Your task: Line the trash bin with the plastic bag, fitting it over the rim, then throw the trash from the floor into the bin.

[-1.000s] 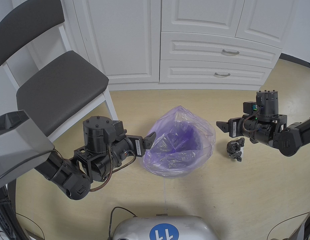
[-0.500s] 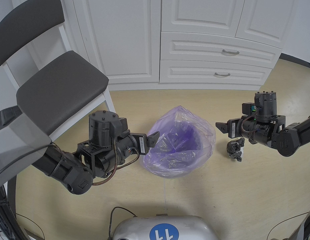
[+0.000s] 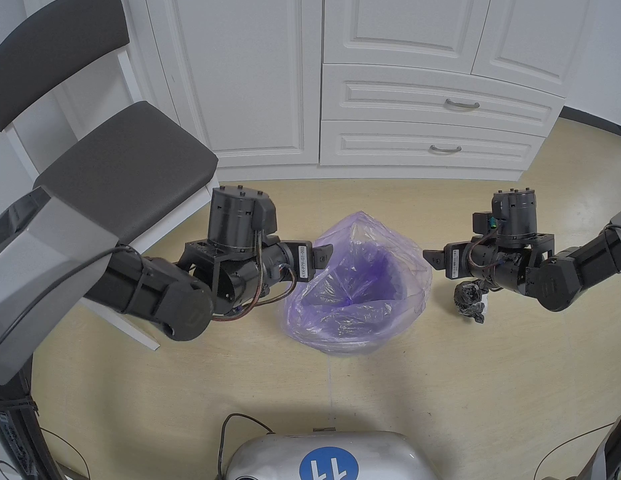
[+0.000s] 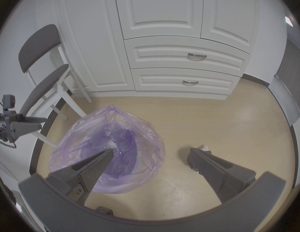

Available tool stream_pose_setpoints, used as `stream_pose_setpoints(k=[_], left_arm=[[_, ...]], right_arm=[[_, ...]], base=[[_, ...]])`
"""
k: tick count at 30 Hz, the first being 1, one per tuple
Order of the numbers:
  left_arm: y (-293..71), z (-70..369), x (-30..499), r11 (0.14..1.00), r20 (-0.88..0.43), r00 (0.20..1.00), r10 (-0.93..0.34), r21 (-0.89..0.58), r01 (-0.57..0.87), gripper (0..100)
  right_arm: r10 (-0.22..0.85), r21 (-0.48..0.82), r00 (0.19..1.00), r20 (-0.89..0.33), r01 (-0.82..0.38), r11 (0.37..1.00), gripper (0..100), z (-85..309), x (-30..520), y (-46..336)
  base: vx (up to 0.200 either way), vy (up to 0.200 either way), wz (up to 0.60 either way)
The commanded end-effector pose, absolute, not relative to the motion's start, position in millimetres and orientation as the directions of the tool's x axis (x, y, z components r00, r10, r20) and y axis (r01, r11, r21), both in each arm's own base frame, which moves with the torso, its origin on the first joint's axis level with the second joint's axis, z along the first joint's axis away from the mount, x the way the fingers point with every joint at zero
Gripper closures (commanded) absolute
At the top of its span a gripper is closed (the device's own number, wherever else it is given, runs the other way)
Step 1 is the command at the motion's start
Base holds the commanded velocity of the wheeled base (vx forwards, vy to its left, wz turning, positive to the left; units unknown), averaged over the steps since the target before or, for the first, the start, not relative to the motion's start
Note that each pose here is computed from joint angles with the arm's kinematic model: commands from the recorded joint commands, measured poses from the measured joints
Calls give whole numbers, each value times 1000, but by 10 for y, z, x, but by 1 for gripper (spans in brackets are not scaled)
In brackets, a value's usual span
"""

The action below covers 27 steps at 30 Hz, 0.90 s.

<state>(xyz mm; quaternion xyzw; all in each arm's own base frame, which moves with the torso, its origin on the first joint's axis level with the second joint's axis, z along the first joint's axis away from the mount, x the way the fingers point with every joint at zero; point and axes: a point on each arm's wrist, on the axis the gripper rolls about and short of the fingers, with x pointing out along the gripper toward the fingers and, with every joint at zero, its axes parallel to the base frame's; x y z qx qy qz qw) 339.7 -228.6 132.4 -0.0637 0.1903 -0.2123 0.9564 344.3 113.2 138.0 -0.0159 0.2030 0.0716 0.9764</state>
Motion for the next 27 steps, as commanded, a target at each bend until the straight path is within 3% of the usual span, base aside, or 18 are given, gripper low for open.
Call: stream_pose_setpoints(k=[1, 8, 15, 27], left_arm=[[-2469, 1171, 3612, 907, -380, 824, -420, -176, 382, 0], [-2643, 1020, 3756, 915, -471, 788, -397, -140, 378, 0], [-2684, 857, 3899, 936, -494, 805, -329, -57, 347, 0], [-2392, 831, 4202, 973, -522, 830, -196, 1, 230, 0]], right_arm=[[127, 15, 889, -439, -134, 991, 0, 1120, 3643, 1201], [128, 80, 880, -458, -103, 991, 0, 880, 3902, 1303], [121, 168, 883, -454, -48, 985, 0, 642, 4193, 1367], [79, 171, 888, -453, 0, 985, 0, 543, 4363, 1197]], base=[[0, 0, 0], [0, 0, 0], [0, 0, 0], [0, 0, 0]])
